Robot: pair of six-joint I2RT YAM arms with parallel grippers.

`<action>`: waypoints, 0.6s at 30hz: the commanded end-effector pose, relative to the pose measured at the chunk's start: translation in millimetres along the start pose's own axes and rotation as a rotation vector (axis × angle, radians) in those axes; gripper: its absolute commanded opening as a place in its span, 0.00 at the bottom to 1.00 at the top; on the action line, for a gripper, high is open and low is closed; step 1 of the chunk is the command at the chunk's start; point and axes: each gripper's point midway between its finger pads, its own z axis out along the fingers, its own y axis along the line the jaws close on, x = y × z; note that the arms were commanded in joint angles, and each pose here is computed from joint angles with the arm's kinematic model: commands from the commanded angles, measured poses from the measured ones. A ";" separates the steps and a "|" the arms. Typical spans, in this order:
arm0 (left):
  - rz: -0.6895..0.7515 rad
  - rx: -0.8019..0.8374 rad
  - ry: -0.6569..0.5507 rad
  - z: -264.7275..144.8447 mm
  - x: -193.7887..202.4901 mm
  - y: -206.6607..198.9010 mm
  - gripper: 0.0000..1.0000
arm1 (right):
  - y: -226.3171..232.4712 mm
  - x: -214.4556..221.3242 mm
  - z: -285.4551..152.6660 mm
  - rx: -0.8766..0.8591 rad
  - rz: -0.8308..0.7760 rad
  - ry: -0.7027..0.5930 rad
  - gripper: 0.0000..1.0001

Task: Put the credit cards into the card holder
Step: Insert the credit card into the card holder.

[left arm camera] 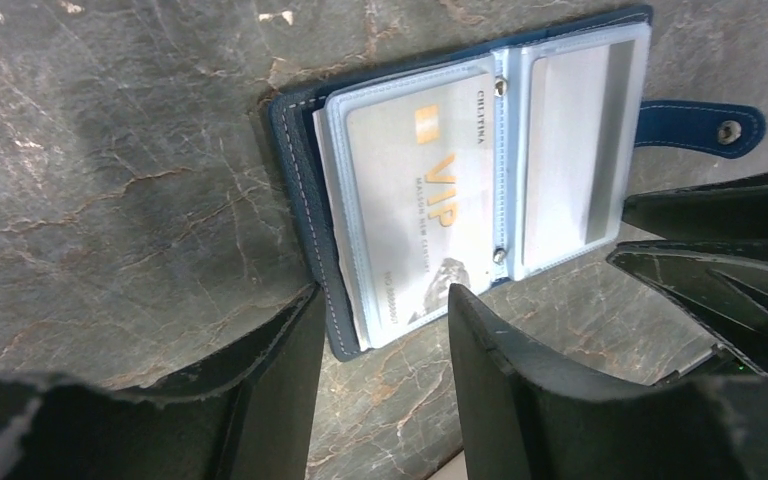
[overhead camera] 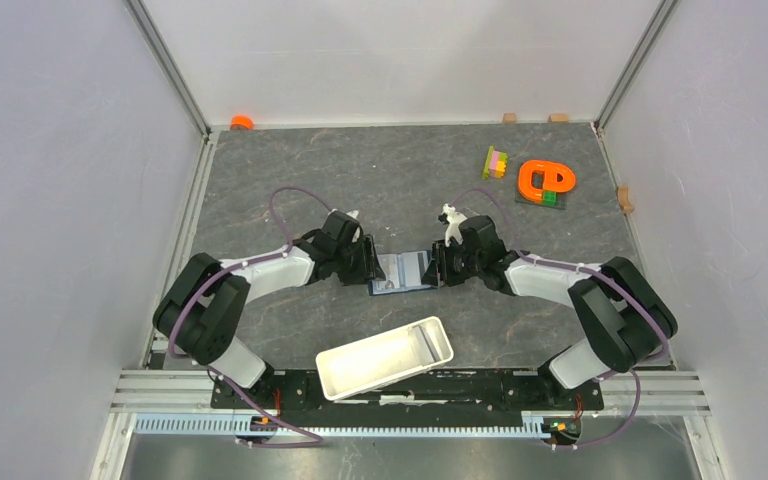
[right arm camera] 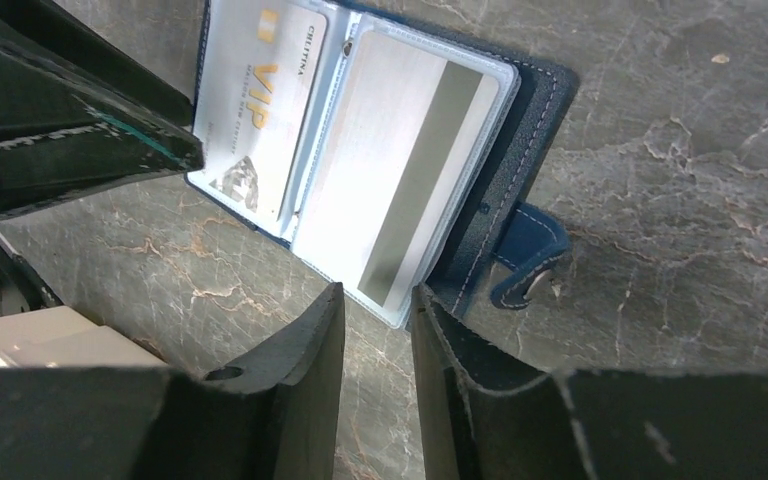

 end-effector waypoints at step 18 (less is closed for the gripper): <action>0.017 0.003 0.012 15.7 2.8 9.0 0.48 | 31.2 -33.1 1.6 -0.162 -0.022 -0.119 0.29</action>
